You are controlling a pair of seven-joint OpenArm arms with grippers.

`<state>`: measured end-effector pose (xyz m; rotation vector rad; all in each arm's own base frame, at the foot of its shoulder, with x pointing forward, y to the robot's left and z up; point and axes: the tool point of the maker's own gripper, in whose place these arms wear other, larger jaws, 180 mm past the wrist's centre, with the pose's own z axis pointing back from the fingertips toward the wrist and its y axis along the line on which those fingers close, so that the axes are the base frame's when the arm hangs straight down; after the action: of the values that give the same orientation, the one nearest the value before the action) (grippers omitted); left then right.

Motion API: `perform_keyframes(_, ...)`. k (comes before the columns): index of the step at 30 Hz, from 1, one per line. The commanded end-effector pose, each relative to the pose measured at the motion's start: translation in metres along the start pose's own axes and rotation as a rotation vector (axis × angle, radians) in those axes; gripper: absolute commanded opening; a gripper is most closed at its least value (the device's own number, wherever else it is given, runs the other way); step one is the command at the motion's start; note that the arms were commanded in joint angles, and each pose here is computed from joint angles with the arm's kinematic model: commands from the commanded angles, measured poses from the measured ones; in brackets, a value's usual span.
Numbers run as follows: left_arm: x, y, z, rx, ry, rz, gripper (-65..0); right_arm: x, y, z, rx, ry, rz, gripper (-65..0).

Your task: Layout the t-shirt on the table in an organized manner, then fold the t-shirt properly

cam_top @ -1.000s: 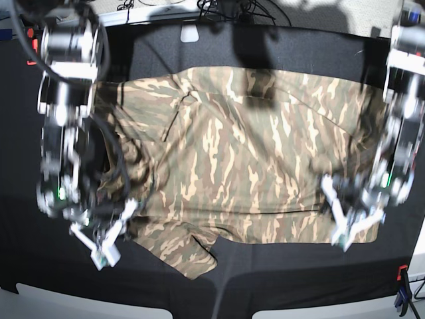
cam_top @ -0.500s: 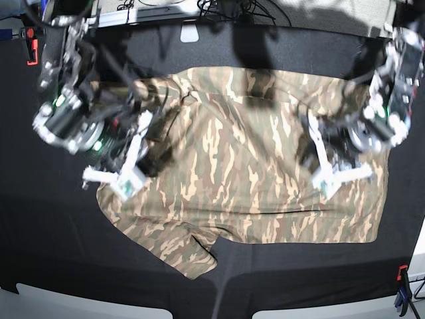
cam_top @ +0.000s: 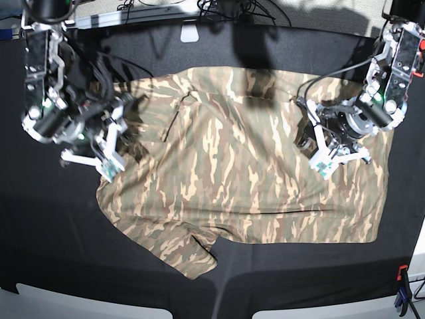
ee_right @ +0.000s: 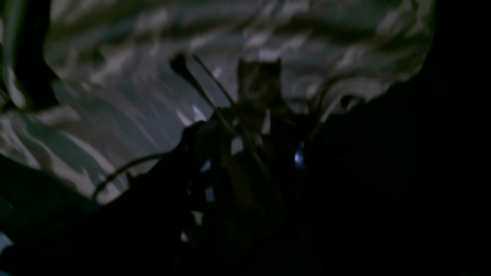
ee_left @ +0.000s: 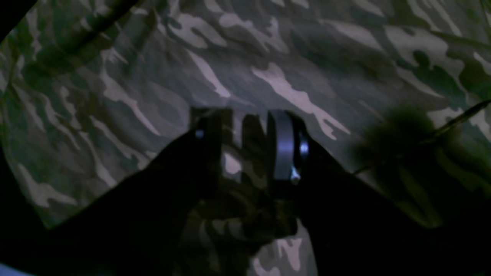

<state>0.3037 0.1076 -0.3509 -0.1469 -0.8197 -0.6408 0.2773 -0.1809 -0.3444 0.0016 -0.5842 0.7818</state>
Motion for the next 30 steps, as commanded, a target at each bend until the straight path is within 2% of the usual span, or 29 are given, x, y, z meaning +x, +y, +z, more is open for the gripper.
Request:
perform_keyframes(1,0.013,0.008,0.004,0.020,-0.040,-0.016,-46.7,0.001,-0.009,0.007,-0.027,-0.012,0.009,-42.1)
perform_keyframes(4,0.013,0.008,0.004,0.019,-0.040,-0.015,-46.7,-0.017,-0.016,0.012,-0.052,0.030,-0.005,-42.1)
perform_keyframes(6,0.014,0.007,0.004,0.017,-0.045,-0.013,-46.7,-0.024,-0.032,0.018,-0.110,0.044,-0.038,-42.2)
perform_keyframes(10,0.016,0.007,0.004,0.017,-0.056,-0.013,-46.7,-0.018,-0.078,0.038,-0.284,-0.080,-0.250,-42.3)
perform_keyframes(12,0.016,0.007,0.004,0.017,-0.056,-0.013,-46.7,-0.024,-0.088,0.039,-0.320,-0.090,-0.322,-42.3)
perform_keyframes(15,0.016,0.007,0.004,0.017,-0.056,-0.013,-46.7,-0.043,-0.086,0.022,-0.289,-0.065,-0.414,-42.3)
perform_keyframes(19,0.016,0.007,0.004,0.017,-0.056,-0.013,-46.7,-0.060,-0.081,-0.011,-0.245,-0.083,-0.563,-42.3)
perform_keyframes(22,0.016,0.007,0.004,0.017,-0.056,-0.013,-46.7,-0.058,-0.080,-0.032,-0.215,-0.109,-0.637,-42.3)
perform_keyframes(25,0.016,0.007,0.004,0.017,-0.056,-0.013,-46.7,-0.041,-0.082,-0.045,-0.201,-0.144,-0.674,-42.3)
perform_keyframes(30,0.016,0.007,0.004,0.017,-0.056,-0.013,-46.7,-0.008,-0.095,-0.046,-0.211,-0.207,-0.673,-42.3)
